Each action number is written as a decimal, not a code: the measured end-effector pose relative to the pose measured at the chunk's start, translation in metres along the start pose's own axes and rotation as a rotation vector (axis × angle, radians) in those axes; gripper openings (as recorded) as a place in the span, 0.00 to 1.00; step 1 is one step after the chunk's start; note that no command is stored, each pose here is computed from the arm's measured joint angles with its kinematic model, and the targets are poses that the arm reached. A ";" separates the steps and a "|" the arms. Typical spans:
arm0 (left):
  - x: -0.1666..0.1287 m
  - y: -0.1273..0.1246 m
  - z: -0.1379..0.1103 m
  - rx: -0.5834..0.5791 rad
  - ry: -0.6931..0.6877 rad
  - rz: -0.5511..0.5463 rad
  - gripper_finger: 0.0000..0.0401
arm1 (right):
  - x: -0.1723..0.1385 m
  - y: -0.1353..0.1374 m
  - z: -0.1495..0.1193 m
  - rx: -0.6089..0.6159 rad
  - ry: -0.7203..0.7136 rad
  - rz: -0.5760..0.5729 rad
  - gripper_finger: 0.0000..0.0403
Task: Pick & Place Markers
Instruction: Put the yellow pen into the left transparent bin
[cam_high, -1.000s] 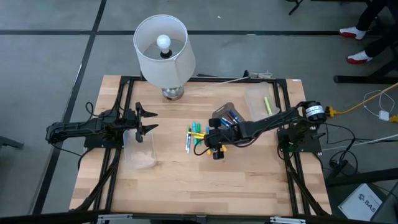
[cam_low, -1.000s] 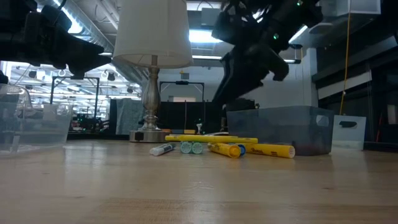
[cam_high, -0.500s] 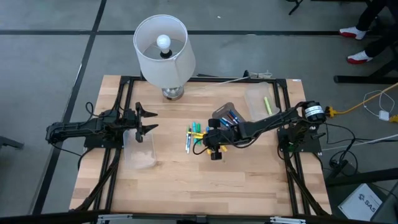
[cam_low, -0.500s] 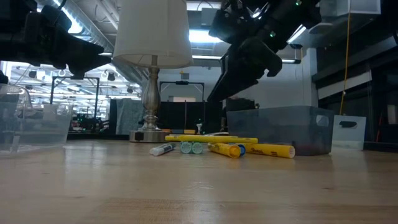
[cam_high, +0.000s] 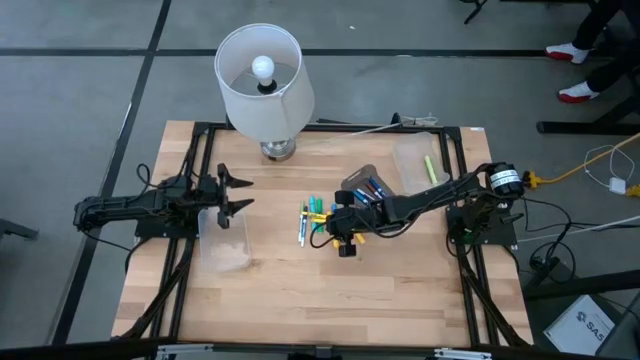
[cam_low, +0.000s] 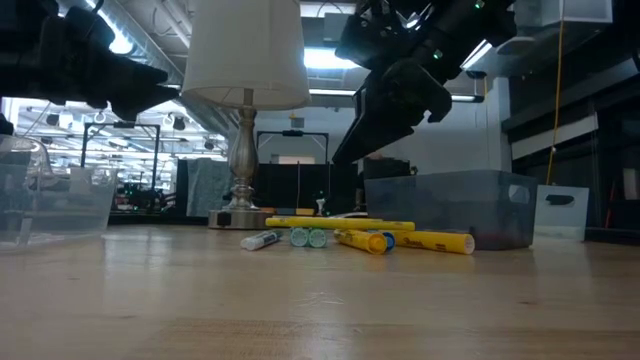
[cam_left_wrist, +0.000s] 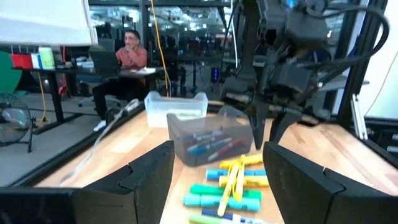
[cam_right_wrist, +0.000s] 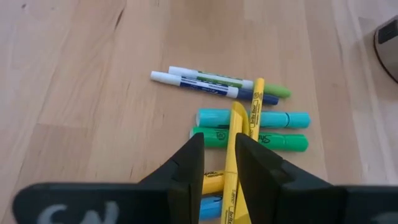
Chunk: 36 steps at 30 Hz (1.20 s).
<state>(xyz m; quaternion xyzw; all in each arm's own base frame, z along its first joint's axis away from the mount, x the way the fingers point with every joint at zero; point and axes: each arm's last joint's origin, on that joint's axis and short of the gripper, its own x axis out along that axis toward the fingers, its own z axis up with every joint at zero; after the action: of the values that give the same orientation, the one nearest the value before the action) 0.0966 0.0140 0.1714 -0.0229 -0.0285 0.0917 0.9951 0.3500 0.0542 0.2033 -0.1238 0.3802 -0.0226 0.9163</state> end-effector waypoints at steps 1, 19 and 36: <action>0.000 0.000 0.001 -0.001 -0.005 0.000 0.60 | 0.000 0.000 0.000 0.000 0.000 0.000 0.22; 0.007 -0.008 0.013 -0.185 0.011 -0.126 0.59 | -0.002 0.005 -0.014 -0.043 0.138 0.075 0.22; 0.114 -0.047 0.047 0.316 0.565 -0.077 0.56 | -0.019 0.003 -0.030 -0.019 0.325 0.141 0.22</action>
<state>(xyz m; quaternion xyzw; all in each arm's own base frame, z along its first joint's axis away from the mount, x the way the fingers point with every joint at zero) 0.2141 -0.0092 0.2269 0.1084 0.2625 0.0472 0.9577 0.3157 0.0535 0.1954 -0.1003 0.5313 0.0256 0.8408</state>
